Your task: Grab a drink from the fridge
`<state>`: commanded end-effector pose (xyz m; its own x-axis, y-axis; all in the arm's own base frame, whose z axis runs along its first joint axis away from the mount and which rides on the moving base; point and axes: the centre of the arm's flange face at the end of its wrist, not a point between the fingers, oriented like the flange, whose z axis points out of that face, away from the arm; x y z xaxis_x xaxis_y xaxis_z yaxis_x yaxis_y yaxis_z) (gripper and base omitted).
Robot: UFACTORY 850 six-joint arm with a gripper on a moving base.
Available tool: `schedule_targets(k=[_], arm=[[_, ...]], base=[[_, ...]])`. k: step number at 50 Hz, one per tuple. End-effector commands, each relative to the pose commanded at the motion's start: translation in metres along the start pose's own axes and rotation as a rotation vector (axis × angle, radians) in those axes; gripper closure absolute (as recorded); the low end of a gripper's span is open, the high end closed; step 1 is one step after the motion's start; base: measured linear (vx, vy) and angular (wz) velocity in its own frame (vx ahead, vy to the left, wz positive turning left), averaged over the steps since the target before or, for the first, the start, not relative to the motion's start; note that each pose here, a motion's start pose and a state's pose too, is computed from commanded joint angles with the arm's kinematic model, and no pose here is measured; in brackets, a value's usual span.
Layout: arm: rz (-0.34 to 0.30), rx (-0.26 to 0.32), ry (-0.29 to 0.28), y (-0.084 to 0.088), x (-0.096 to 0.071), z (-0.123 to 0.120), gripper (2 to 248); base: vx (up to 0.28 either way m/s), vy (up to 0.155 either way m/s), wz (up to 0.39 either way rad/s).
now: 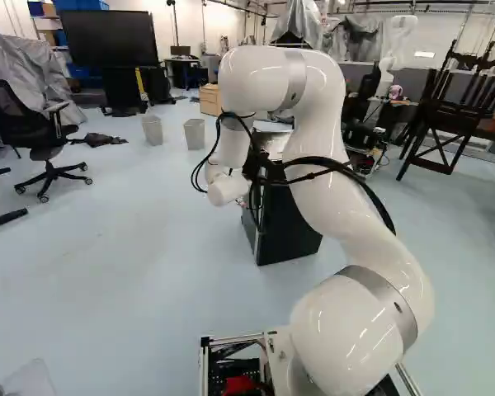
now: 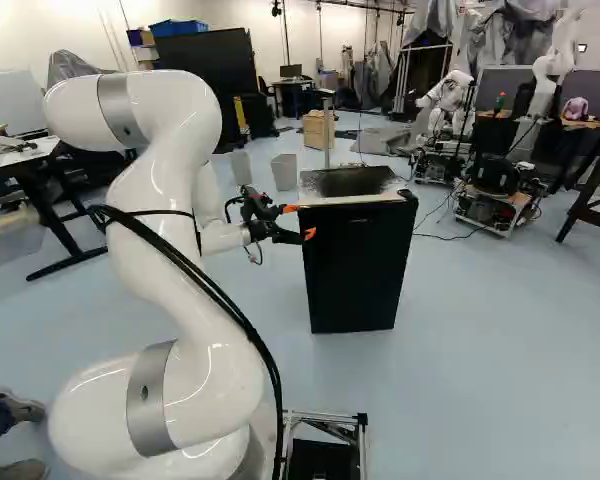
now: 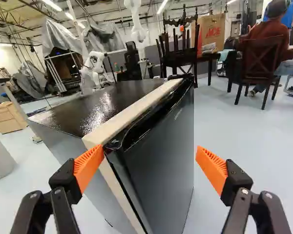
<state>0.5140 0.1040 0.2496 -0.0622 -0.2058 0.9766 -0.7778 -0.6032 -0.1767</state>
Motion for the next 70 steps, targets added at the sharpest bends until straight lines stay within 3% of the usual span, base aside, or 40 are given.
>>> schedule_targets(k=[42,70], arm=[[-0.022,0.005,-0.008,0.013,0.002,-0.009,3],[-0.029,0.043,-0.015,0.007,-0.001,-0.027,3]], base=[[0.000,0.000,0.000],[0.000,0.000,0.000]])
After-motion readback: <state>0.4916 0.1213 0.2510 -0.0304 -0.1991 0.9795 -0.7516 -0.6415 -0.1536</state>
